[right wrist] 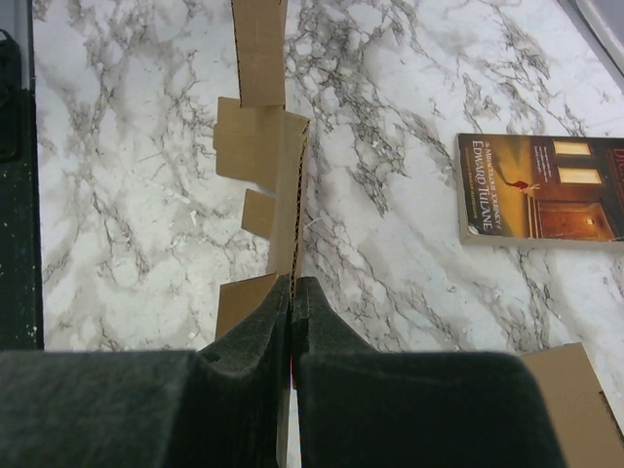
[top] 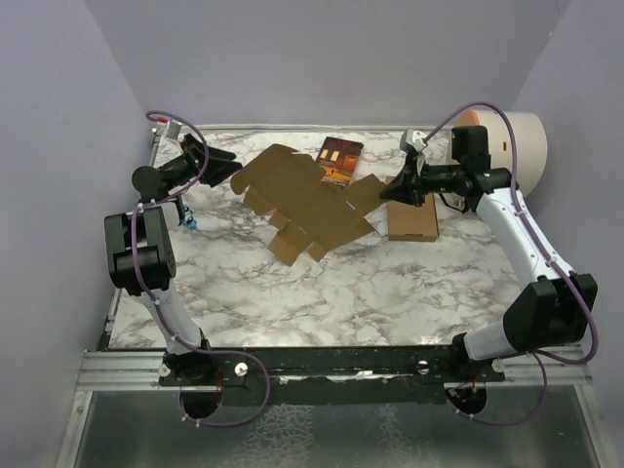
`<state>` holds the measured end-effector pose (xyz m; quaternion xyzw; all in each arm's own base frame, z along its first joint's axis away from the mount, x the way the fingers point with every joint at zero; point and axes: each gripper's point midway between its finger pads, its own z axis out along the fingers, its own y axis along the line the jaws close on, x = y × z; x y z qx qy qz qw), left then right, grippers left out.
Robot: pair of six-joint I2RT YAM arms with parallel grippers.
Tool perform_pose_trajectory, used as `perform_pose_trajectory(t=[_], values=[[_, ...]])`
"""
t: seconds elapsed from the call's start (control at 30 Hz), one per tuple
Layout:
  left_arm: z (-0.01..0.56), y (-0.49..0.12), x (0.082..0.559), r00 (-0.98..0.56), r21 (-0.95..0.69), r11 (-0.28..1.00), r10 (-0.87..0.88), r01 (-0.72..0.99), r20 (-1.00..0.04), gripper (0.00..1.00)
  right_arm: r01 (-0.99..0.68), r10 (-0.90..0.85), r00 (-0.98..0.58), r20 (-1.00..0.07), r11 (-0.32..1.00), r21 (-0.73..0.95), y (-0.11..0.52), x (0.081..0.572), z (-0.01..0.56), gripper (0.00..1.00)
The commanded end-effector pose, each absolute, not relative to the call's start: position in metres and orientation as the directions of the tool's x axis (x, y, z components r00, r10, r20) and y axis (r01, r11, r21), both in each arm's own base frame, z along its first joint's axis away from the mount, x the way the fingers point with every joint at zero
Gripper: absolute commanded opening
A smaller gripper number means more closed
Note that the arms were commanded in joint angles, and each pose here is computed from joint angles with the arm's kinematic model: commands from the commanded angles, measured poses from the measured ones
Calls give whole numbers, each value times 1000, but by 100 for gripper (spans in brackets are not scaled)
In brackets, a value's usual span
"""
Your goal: Fold the paper box
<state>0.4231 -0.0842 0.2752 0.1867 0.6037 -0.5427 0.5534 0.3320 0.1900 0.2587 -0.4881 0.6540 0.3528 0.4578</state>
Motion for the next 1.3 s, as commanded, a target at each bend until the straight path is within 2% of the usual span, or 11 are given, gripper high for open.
perform_pose_trajectory(t=[0.0,0.13,0.37,0.57,0.7,0.83,1.03,1.2,1.27], values=[[290,-89,403,-198,-295,304,-311,906,-930,86,-971,-286,-39,-957,239,-32,190,324,285,1],[279,-101,393,-169,-253,299,-281,920,-945,87,-971,-288,-41,-957,238,-30,190,324,285,1],[267,-114,383,-202,-272,268,-261,924,-944,86,-968,-286,-60,-956,250,-14,188,325,289,1],[275,-123,370,-167,-233,259,-254,937,-953,78,-968,-274,-68,-959,249,-2,187,324,293,1],[280,-128,362,-152,-219,257,-257,941,-955,61,-966,-271,-81,-959,258,9,185,326,292,1],[281,-129,356,-148,-219,262,-265,940,-953,52,-961,-269,-102,-958,275,25,182,329,290,1],[283,-132,341,-149,-220,261,-267,940,-952,29,-946,-262,-151,-953,317,63,175,338,287,1],[286,-134,334,-144,-220,264,-279,939,-949,3,-945,-247,-177,-953,314,94,175,339,283,1],[290,-135,329,-136,-216,268,-288,939,-948,0,-944,-243,-189,-951,312,108,176,340,280,2]])
